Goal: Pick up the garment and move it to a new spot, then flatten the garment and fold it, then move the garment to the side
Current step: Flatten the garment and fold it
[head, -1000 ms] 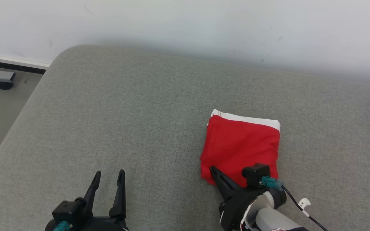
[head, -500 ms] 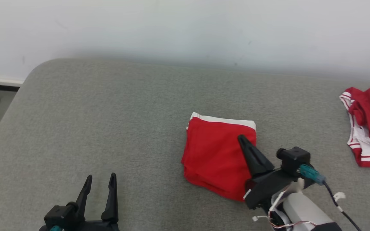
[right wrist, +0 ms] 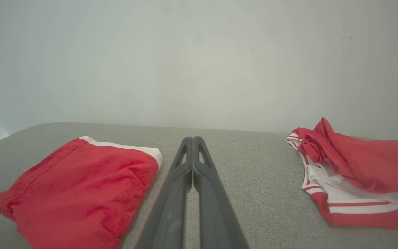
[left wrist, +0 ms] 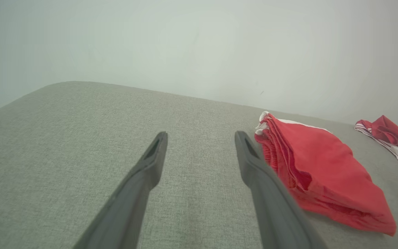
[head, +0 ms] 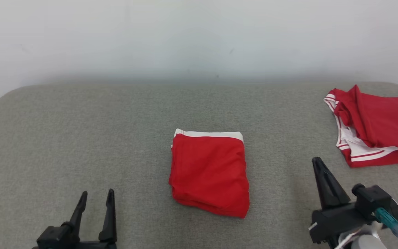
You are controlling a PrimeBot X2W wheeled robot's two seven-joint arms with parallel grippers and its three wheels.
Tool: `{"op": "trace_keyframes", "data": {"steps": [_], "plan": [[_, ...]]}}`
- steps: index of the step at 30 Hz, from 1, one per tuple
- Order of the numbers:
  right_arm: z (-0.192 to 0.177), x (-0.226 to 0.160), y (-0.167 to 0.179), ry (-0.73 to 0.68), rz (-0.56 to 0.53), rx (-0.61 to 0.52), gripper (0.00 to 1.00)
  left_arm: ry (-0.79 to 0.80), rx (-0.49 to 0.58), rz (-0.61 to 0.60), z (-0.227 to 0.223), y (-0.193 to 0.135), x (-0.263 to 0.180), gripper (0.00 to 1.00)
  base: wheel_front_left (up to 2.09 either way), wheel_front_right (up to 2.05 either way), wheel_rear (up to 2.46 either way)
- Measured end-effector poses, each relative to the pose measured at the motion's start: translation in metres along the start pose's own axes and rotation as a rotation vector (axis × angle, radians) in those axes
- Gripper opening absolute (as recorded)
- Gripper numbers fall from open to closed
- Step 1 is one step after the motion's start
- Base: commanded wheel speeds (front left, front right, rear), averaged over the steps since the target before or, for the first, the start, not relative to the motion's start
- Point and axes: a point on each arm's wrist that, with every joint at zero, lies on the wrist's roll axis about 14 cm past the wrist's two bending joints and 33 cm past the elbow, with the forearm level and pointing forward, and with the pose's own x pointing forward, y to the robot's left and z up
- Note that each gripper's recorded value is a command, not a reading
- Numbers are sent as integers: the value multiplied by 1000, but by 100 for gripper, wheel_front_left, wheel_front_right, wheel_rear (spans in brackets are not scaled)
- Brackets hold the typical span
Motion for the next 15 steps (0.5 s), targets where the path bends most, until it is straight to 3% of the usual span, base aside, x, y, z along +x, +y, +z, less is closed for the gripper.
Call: {"op": "trace_keyframes", "data": {"steps": [5,6,7,9,10,11,15], "plan": [[0,-26,-15,-4,-70,-4,0,-5,17,4,1,2,-3,100,0,0,0],[-1,-31,-17,-1,-83,-1,4,-10,24,2,3,2,-3,100,0,0,0],[-2,-35,-20,-2,-100,5,19,-16,31,-2,5,1,-3,100,0,0,0],[-5,-44,-24,5,-129,19,35,-19,39,-4,6,0,-4,100,0,0,0],[-7,-48,-25,8,-145,30,60,-21,40,-4,6,0,-5,100,0,0,0],[-9,-51,-25,11,-156,41,100,-21,42,-2,6,1,-6,100,0,0,0],[-14,-60,-21,18,-178,68,100,-21,51,1,6,1,-10,100,0,0,0]]}}
